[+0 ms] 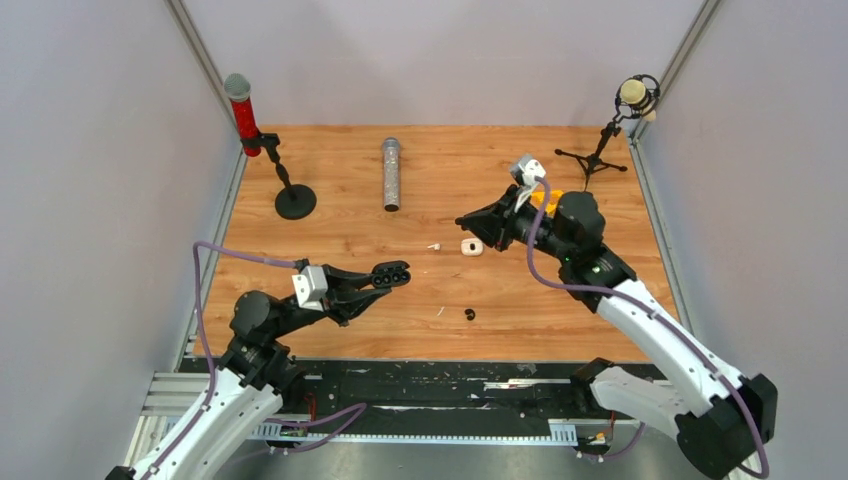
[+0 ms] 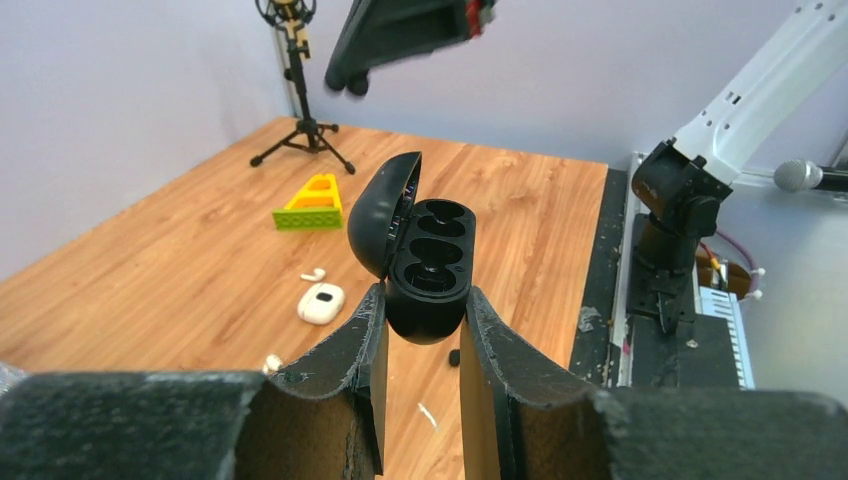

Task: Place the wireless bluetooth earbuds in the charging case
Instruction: Pick up the earbud from the center of the board, then place the earbud in the charging case.

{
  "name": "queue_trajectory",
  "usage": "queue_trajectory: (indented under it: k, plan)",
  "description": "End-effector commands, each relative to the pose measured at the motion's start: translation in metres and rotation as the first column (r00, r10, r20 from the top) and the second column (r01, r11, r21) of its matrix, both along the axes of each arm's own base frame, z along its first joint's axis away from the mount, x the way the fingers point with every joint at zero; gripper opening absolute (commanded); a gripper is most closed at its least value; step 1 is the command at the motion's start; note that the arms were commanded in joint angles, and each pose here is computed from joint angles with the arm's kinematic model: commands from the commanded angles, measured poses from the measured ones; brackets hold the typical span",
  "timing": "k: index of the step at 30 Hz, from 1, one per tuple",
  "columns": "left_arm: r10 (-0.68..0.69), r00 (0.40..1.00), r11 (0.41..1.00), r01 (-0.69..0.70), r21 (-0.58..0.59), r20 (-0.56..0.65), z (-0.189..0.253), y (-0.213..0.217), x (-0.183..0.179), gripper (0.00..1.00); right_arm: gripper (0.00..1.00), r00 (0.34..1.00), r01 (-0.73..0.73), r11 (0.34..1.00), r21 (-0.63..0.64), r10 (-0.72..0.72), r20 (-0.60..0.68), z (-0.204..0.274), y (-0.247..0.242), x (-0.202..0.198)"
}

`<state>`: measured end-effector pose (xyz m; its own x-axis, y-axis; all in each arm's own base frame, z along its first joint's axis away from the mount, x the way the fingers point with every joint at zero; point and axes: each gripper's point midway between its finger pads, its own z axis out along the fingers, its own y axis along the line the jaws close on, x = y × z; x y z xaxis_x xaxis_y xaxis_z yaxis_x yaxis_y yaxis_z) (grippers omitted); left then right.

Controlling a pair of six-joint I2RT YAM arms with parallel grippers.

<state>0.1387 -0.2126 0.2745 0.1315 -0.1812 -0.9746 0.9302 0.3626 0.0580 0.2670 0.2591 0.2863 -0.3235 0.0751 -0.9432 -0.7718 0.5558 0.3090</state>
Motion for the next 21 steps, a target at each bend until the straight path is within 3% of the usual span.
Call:
queue_trajectory:
  k: [1, 5, 10, 17, 21]
  plan:
    - [-0.002, 0.999, 0.999, 0.000, -0.049, -0.044, 0.014, -0.001, 0.003, 0.00, 0.00, 0.951, -0.220, 0.975, 0.009, 0.212, 0.225, 0.035, 0.010, -0.040]
    - [-0.013, 0.997, 0.998, 0.008, -0.067, -0.079, 0.013, -0.004, 0.004, 0.00, 0.00, 0.877, -0.414, 0.910, 0.037, 0.387, 0.284, 0.058, 0.020, -0.076]
    - [-0.016, 0.997, 0.997, 0.011, -0.070, -0.076, 0.012, -0.004, 0.004, 0.00, 0.00, 0.738, -0.645, 0.763, 0.044, 0.606, 0.298, 0.064, 0.046, -0.118]
    - [-0.013, 0.997, 0.998, 0.008, -0.069, -0.073, 0.011, -0.003, 0.003, 0.00, 0.00, 0.622, -0.758, 0.650, 0.043, 0.702, 0.348, 0.083, 0.071, -0.142]
    - [-0.012, 0.997, 0.998, 0.007, -0.069, -0.071, 0.011, -0.003, 0.003, 0.00, 0.00, 0.594, -0.774, 0.632, 0.029, 0.710, 0.377, 0.089, 0.084, -0.147]
